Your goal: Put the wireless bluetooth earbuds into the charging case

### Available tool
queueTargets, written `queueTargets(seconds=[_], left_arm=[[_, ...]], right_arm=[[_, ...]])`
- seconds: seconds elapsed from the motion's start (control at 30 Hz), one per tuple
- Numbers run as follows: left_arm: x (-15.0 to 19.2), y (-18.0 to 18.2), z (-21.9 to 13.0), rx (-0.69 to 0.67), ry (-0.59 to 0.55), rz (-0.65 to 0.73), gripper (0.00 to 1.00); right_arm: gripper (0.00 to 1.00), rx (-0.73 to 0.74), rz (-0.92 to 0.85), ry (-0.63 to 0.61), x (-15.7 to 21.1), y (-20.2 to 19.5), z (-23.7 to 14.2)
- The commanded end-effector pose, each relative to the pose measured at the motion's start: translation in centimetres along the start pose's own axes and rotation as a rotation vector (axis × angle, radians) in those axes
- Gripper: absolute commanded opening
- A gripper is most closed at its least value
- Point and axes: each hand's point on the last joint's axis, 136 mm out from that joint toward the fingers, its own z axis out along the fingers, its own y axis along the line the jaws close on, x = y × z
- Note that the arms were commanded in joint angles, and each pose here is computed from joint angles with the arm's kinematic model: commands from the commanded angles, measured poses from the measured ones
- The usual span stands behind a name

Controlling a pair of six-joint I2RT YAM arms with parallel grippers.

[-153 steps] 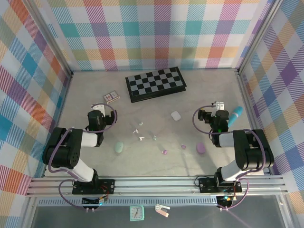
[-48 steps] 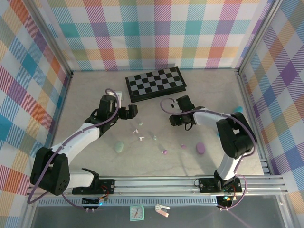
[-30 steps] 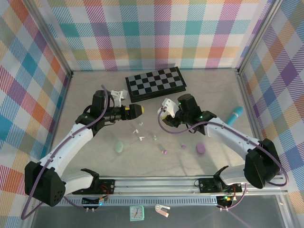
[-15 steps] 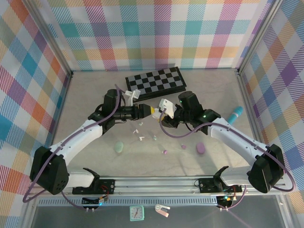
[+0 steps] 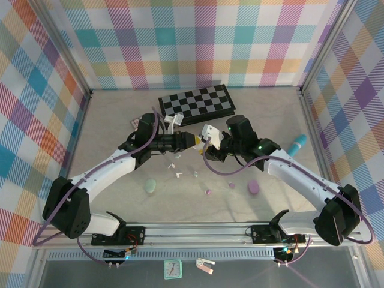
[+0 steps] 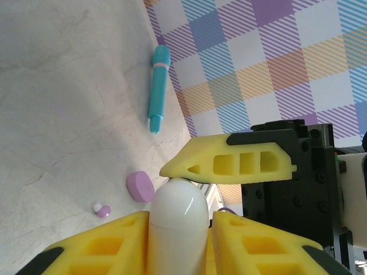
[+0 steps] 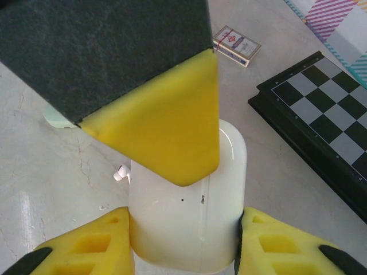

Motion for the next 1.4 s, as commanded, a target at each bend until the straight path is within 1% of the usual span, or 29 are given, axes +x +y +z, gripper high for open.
queueTargets(seconds=[0.0,0.03,0.1,0.13,0.2,0.23,0.3,0.4,0.53,0.57,0.6,0.67,0.7,0.8,0.93,1.1,1.13,1.2,1.27,1.37], left_arm=[[0.7,-1.6,0.4,0.072,0.034,0.022,0.26],[0.7,-1.6,0.4,0.075,0.038,0.023,0.21],[0.6,-1.8,0.4,0.084,0.033,0.034,0.16],[0.6,-1.9,0.4,0.092,0.029,0.044,0.16],[0.3,-2.6,0.2,0.125,0.003,0.095,0.15],[0.1,-3.0,0.0,0.144,-0.015,0.126,0.15],[-0.3,-3.8,-0.5,0.18,-0.07,0.205,0.15],[-0.6,-5.5,-1.6,0.251,-0.151,0.349,0.15],[-0.7,-8.3,-3.2,0.383,-0.256,0.518,0.16],[-0.8,-8.9,-3.6,0.418,-0.292,0.551,0.15],[-0.9,-9.4,-4.1,0.453,-0.328,0.578,0.15],[-0.8,-10.5,-4.9,0.535,-0.389,0.638,0.15],[-1.2,-10.5,-4.6,0.532,-0.385,0.613,0.15],[-0.6,-11.4,-4.2,0.563,-0.356,0.664,0.16],[0.0,-12.4,-4.5,0.585,-0.352,0.722,0.17],[0.5,-13.2,-4.8,0.608,-0.34,0.735,0.17],[0.5,-13.3,-4.8,0.607,-0.342,0.734,0.17],[0.4,-13.3,-4.9,0.606,-0.35,0.729,0.17],[0.4,-13.3,-5.0,0.605,-0.356,0.724,0.17],[0.2,-13.4,-5.1,0.601,-0.368,0.718,0.17]], right_arm=[[0.33,-0.002,-0.013,-0.029,-1.1,0.1,-0.4],[0.33,0.001,-0.01,-0.027,-1.1,0.0,-0.4],[0.35,0.002,-0.011,-0.032,-1.3,0.0,-0.4],[0.39,0.005,-0.01,-0.033,-1.4,-0.1,-0.5],[0.52,-0.001,-0.005,-0.049,-1.6,0.1,-0.8],[0.57,-0.011,-0.005,-0.064,-1.9,0.3,-1.0],[0.64,-0.079,0.026,-0.137,-2.7,1.3,-2.1],[0.68,-0.209,0.129,-0.283,-4.4,1.9,-4.5],[0.71,-0.333,0.289,-0.408,-5.9,1.3,-7.3],[0.72,-0.381,0.337,-0.435,-6.1,1.2,-7.9],[0.73,-0.42,0.355,-0.469,-6.6,1.1,-8.6],[0.73,-0.488,0.382,-0.496,-7.2,1.4,-9.3],[0.73,-0.514,0.382,-0.503,-7.4,1.6,-9.6],[0.69,-0.558,0.389,-0.517,-8.1,1.9,-10.1],[0.61,-0.564,0.408,-0.524,-8.5,1.6,-10.2],[0.59,-0.545,0.433,-0.521,-8.7,0.9,-9.8],[0.57,-0.548,0.436,-0.521,-8.8,0.9,-9.7],[0.48,-0.554,0.437,-0.527,-8.9,0.8,-9.7],[0.36,-0.552,0.438,-0.527,-9.0,0.6,-9.7],[0.24,-0.537,0.42,-0.534,-9.1,0.6,-9.8]])
